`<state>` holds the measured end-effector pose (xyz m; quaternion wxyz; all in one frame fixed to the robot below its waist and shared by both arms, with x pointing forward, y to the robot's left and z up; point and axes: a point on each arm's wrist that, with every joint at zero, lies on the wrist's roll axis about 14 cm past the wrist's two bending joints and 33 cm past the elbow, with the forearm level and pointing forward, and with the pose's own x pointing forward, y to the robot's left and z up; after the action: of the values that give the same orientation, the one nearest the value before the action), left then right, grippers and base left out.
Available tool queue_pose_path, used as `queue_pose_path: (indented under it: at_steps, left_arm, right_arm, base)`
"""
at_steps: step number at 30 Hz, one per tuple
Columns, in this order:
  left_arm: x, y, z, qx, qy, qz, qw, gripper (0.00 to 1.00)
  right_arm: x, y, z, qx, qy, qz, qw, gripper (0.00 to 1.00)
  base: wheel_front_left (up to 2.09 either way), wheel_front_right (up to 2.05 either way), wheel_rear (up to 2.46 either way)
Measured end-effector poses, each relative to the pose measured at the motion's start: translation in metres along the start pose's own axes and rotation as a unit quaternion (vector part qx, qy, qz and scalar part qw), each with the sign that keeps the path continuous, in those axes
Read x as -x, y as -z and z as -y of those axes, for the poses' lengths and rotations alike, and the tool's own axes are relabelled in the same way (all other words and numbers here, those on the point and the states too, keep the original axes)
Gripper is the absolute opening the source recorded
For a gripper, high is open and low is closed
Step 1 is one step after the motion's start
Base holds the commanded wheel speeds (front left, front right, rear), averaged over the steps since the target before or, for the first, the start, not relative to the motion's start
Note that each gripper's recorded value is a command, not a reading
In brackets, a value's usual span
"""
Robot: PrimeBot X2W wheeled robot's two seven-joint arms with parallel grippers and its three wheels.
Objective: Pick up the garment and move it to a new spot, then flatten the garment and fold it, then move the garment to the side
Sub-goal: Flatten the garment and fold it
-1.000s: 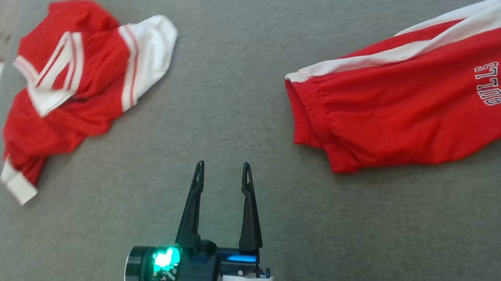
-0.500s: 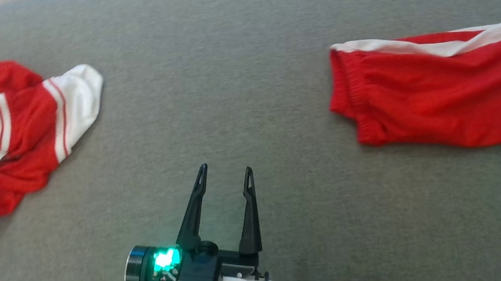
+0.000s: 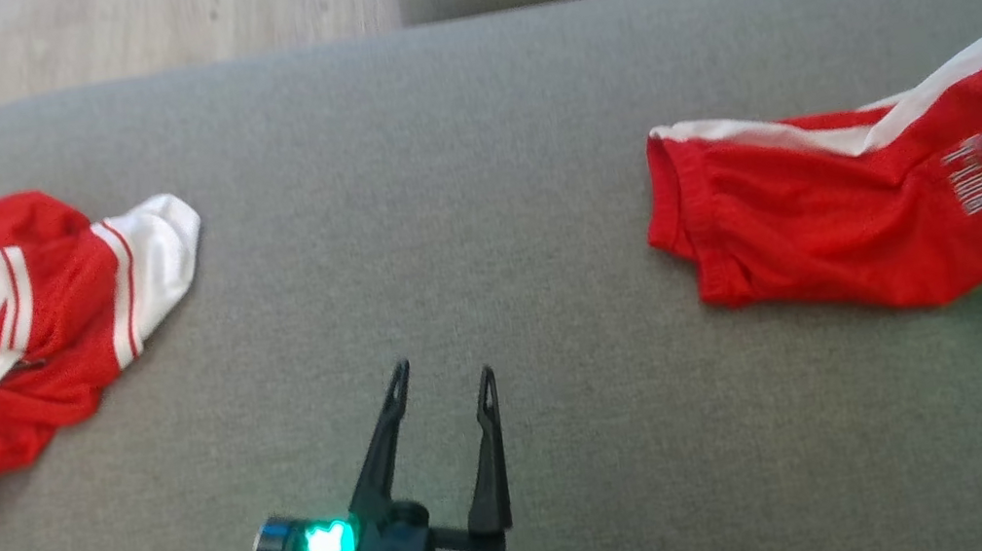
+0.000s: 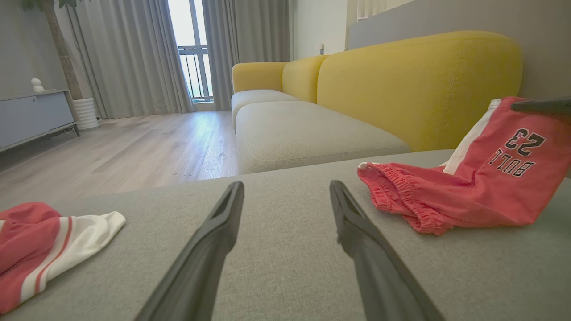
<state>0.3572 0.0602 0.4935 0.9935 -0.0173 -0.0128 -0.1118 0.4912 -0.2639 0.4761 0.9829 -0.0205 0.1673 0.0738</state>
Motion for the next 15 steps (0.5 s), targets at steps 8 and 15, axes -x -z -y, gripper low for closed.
queue_pose_path:
  at_steps: [8,15]
  left_arm:
    - [0.022,-0.009,0.000,0.007,-0.011,0.011,1.000,1.00]
    - [0.028,-0.008,-0.006,0.013,-0.024,0.009,1.000,1.00]
  right_arm:
    - [0.003,-0.021,-0.072,0.010,-0.080,0.020,0.997,0.00]
    - [-0.014,-0.022,-0.162,0.006,-0.173,0.001,0.985,0.00]
  base:
    - [0.00,0.00,0.00]
    - [0.00,0.00,0.00]
